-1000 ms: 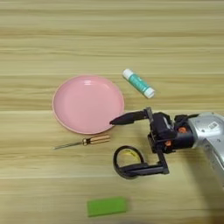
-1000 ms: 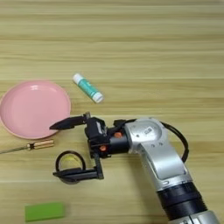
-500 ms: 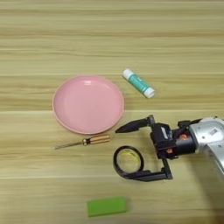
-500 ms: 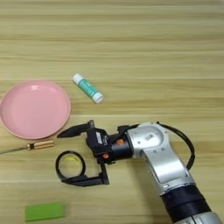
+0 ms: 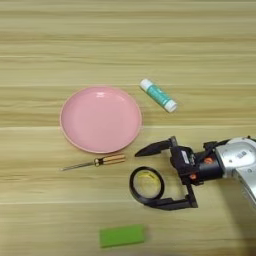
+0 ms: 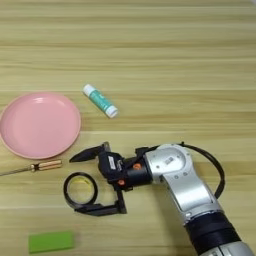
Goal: Move the objects on the table
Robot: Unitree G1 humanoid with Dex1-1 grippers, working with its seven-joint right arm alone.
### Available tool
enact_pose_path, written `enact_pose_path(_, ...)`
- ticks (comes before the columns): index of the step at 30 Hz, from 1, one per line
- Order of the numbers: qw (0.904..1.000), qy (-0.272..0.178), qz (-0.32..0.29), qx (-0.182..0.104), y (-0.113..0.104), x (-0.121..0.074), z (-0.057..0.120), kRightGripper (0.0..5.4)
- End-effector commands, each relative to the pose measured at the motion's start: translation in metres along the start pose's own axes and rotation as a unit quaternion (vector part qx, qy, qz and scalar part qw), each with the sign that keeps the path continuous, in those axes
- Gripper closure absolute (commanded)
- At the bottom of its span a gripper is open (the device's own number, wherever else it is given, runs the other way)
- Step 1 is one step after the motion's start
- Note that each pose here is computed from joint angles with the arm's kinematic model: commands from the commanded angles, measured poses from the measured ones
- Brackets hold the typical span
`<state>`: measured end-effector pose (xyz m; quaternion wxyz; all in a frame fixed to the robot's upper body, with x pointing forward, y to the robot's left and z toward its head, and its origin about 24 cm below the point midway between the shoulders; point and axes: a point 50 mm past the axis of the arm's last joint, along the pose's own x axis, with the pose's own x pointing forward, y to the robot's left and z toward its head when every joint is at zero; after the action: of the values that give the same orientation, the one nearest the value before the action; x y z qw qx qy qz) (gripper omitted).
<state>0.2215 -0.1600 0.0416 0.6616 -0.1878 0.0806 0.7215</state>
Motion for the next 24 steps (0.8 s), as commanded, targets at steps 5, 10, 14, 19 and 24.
enact_pose_path(5,0.9975,0.036,-0.032,-0.052,-0.016,-0.010,0.009,0.04)
enact_pose_path(10,0.9969,0.048,-0.033,-0.052,-0.016,-0.009,0.004,0.04)
enact_pose_path(14,0.9961,0.062,-0.037,-0.050,-0.017,-0.008,-0.001,0.04)
enact_pose_path(19,0.9961,0.065,-0.035,-0.048,-0.017,-0.007,-0.003,0.04)
enact_pose_path(24,0.9962,0.063,-0.035,-0.048,-0.017,-0.006,-0.003,0.61)
